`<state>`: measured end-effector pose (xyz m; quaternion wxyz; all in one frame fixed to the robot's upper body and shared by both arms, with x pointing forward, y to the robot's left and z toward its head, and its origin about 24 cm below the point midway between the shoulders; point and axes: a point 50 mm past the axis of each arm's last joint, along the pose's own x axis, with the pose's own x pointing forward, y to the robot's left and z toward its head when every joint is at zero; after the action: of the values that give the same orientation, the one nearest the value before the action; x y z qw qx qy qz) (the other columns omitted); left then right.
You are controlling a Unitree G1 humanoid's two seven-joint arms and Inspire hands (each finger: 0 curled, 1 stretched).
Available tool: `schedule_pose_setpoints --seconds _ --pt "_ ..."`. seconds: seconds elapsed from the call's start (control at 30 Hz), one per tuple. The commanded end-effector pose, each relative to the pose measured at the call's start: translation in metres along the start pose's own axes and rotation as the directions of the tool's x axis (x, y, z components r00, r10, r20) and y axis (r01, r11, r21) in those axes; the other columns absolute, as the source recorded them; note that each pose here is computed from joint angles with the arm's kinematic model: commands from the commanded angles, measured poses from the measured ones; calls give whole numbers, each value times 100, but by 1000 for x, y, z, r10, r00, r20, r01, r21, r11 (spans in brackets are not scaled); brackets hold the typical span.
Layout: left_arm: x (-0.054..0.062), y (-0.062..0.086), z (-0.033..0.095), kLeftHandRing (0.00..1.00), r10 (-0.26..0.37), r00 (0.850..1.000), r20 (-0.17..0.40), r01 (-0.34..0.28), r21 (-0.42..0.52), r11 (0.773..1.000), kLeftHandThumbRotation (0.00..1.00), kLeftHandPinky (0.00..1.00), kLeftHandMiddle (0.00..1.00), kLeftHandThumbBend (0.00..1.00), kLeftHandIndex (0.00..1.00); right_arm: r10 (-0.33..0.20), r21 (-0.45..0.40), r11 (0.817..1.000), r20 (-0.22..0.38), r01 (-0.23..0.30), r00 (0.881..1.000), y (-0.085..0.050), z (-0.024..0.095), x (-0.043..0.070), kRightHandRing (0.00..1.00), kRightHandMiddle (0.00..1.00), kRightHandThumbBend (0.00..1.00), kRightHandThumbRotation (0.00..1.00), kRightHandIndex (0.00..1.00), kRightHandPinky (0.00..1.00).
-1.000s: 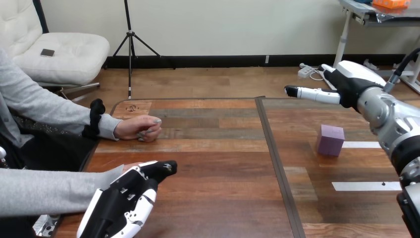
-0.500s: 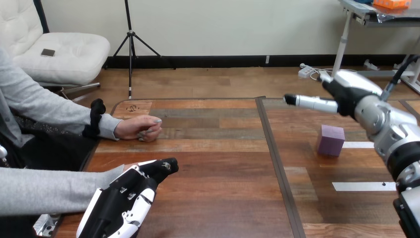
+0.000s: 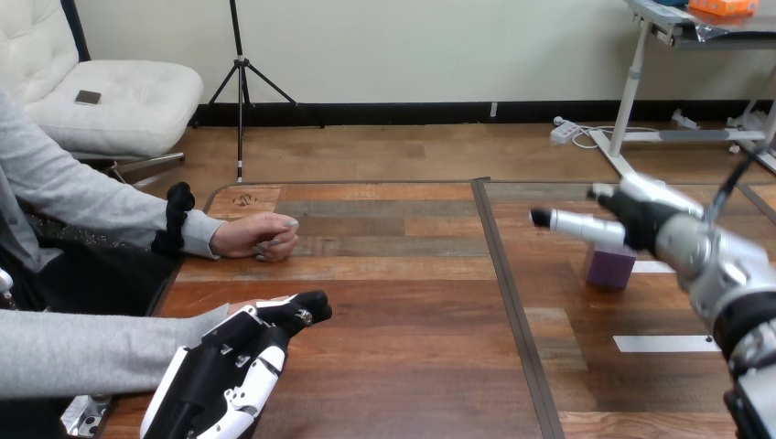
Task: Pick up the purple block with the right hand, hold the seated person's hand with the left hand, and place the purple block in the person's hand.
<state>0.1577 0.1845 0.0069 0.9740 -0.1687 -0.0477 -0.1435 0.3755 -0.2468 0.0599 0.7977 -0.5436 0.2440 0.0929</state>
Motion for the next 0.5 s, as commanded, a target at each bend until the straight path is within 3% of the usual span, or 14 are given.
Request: schedule_pose_setpoints --seconds 0.0,0.47 --pt "15 -2 15 78 -39 993 115 37 15 999 12 97 74 0 54 9 40 999 25 -10 1000 9 7 2 100 100 88 100 98 95" --pt "15 -7 20 74 -36 988 153 38 -8 999 5 91 70 0 48 41 36 998 9 -42 999 35 -6 1 100 100 88 100 96 95"
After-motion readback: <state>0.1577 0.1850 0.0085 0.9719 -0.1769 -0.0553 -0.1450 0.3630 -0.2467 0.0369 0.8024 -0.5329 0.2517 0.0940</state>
